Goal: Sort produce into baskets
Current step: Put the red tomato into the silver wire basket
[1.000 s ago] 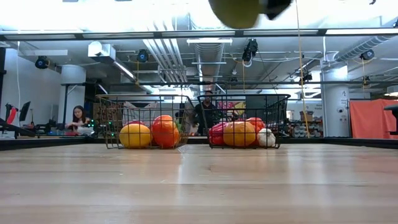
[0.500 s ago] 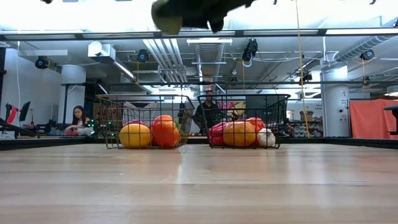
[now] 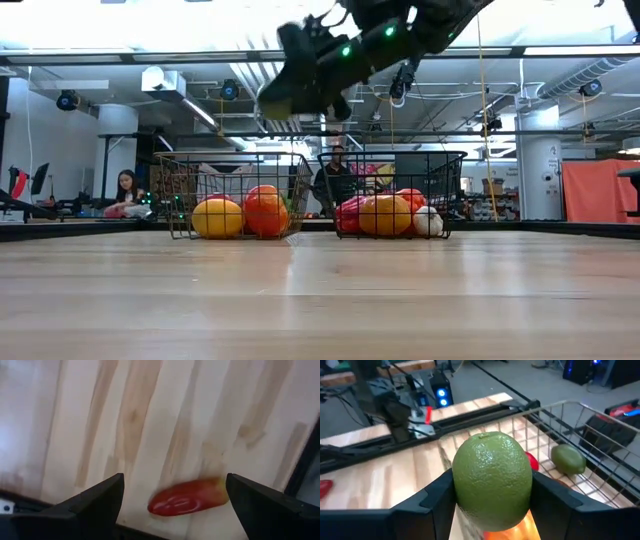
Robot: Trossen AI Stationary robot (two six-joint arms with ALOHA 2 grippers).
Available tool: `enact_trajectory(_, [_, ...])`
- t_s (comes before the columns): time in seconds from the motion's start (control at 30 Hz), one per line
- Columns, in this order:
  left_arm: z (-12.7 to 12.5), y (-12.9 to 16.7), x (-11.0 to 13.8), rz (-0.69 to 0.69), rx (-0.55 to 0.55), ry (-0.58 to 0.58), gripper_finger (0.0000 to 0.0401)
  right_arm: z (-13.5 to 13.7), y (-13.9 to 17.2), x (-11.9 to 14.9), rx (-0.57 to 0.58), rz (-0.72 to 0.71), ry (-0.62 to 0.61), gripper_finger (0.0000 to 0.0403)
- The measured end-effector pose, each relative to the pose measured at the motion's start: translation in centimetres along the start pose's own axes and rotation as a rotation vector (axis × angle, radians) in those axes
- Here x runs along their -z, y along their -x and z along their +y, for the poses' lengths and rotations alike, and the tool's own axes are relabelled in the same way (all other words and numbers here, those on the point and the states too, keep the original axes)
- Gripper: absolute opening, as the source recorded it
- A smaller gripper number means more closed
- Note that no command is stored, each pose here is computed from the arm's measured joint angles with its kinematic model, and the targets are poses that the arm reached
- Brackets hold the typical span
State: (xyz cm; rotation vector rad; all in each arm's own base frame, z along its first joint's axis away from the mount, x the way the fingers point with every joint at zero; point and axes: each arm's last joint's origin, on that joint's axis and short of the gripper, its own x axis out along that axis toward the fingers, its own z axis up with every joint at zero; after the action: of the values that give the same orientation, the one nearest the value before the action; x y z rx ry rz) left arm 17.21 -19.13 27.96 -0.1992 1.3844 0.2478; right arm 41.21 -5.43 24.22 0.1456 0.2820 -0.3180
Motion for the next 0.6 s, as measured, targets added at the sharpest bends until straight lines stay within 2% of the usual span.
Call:
enact_trajectory(0.43, [0.0,-1.9,2.4,0.046,-0.056,-0.012,0.0331,-0.9,-2.1,0.1,0.036,0.063,-0.003,0.0204])
enact_trajectory(0.6, [-0.2,-1.9,2.8,0.041,-0.048,0.010,0.0331,-1.1,-2.2,-0.3,0.052,0.083,-0.012,0.0225])
